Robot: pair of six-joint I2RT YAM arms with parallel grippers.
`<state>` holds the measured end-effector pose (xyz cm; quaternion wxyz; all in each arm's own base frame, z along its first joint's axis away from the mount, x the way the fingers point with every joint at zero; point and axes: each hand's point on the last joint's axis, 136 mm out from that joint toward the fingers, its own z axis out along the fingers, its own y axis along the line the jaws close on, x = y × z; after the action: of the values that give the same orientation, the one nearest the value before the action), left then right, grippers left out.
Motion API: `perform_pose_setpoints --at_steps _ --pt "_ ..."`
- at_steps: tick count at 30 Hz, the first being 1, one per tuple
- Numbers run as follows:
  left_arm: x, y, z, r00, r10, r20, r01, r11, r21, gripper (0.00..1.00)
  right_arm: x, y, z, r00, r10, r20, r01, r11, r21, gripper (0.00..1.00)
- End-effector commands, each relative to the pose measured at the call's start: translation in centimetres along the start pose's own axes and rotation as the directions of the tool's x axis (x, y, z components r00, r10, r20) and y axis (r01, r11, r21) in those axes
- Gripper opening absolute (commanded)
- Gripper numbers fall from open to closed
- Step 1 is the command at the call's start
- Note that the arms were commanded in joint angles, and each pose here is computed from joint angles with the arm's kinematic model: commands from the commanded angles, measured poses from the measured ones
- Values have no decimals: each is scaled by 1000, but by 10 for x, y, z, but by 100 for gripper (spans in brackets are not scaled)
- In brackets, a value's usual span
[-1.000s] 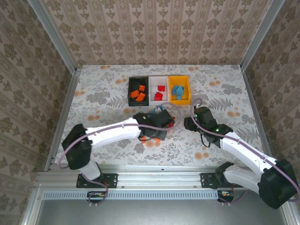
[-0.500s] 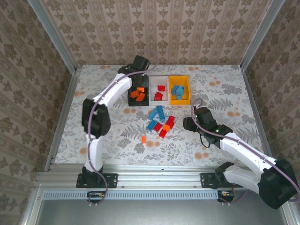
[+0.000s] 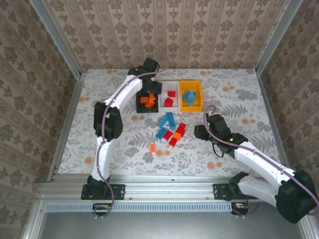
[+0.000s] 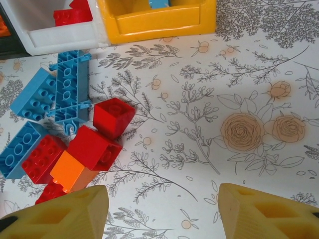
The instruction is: Sort the legos into containers by color
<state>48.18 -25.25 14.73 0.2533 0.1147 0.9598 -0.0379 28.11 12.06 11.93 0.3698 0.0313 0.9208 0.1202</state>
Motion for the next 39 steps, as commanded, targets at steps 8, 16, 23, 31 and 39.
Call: perform_pose_setpoints --at_steps 8,16,23,31,39 --pt "181 -46 -92 995 -85 -44 91 985 149 78 15 13 17 1000 -2 -30 1 1000 -20 61" --pt "279 -56 -72 979 -115 -170 132 986 97 71 11 24 25 999 -16 -37 14 999 -33 61" --pt "294 -71 -38 973 -94 -212 119 987 106 66 17 24 25 998 -25 -53 24 999 -25 61" --pt "297 -62 -30 976 -67 -209 78 996 44 33 16 23 24 998 -39 -54 38 999 -19 61" --pt "246 -60 -69 997 -1 -77 6 998 66 12 11 27 24 998 -46 -46 44 999 -25 61"
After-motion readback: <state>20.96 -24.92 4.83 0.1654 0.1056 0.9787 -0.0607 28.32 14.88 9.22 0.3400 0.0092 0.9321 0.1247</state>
